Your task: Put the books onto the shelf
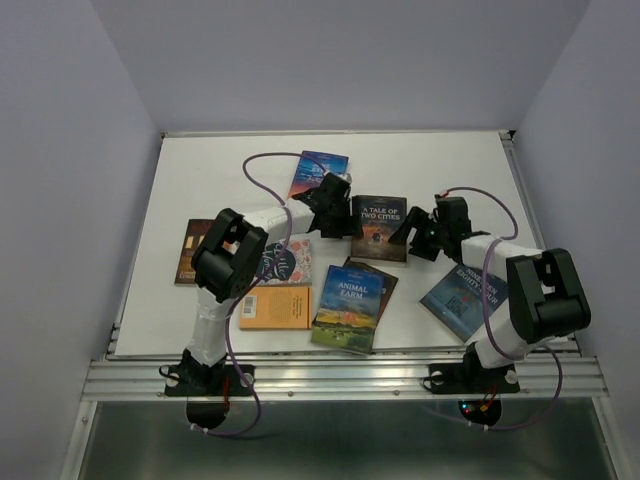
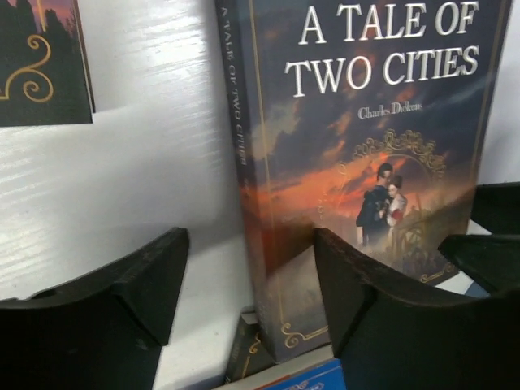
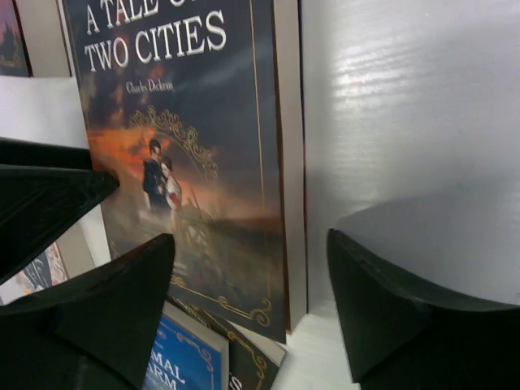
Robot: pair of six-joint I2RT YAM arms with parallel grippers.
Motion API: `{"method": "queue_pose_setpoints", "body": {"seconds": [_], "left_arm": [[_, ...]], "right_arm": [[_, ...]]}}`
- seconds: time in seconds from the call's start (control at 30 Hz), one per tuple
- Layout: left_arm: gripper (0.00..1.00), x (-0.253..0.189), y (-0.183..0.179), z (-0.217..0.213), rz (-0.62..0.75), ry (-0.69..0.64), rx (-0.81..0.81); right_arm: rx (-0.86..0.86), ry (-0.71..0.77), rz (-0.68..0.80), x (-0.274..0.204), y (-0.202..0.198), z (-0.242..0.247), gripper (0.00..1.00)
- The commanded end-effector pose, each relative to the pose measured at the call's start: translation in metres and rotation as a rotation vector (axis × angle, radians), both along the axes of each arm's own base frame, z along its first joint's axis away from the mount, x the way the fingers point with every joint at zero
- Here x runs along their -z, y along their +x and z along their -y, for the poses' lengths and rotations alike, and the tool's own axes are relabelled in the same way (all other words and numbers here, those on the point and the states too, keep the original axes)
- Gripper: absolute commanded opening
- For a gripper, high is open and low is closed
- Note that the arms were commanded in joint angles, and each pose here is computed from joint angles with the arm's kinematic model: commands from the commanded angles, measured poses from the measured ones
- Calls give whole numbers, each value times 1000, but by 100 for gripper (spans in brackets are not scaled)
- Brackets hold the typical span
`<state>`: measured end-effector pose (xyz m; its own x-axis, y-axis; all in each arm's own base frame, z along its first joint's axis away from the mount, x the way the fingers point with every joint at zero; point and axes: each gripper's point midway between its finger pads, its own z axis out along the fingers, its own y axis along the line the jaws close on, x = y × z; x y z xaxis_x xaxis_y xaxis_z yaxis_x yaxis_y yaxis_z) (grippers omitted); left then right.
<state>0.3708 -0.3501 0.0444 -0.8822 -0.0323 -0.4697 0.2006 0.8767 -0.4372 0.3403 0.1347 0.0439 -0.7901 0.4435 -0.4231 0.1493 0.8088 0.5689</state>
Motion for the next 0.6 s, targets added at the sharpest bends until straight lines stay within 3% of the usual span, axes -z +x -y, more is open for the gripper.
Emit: {"method": "queue_pose_setpoints", "body": {"seconds": [0.0,0.07,0.1,0.17,0.2,0.23,0.4,0.57], "left_arm": [[70,-17,16,13,48,-71,23],[60,-13,15,17,38,-86,37],[56,-10,15,17,31,-88,38],[49,-2,11,20,7,-95,55],[41,1,10,20,0,-99,56],[33,4,7,23,-12,-111,66],[19,13,-2,29,-48,-144,104],[13,13,-7,32,-62,-164,124]], "right_arm": [[-70,141,57,-18,17,-29,76],[-76,167,47,-16,18,-34,70],[-82,183,52,-18,19,-36,61],[-93,219,49,-21,19,-41,52],[-103,235,65,-27,21,-44,48],[-117,245,88,-37,22,-49,47],[-142,290,201,-81,31,-55,45],[-139,335,290,-115,36,-58,45]]}}
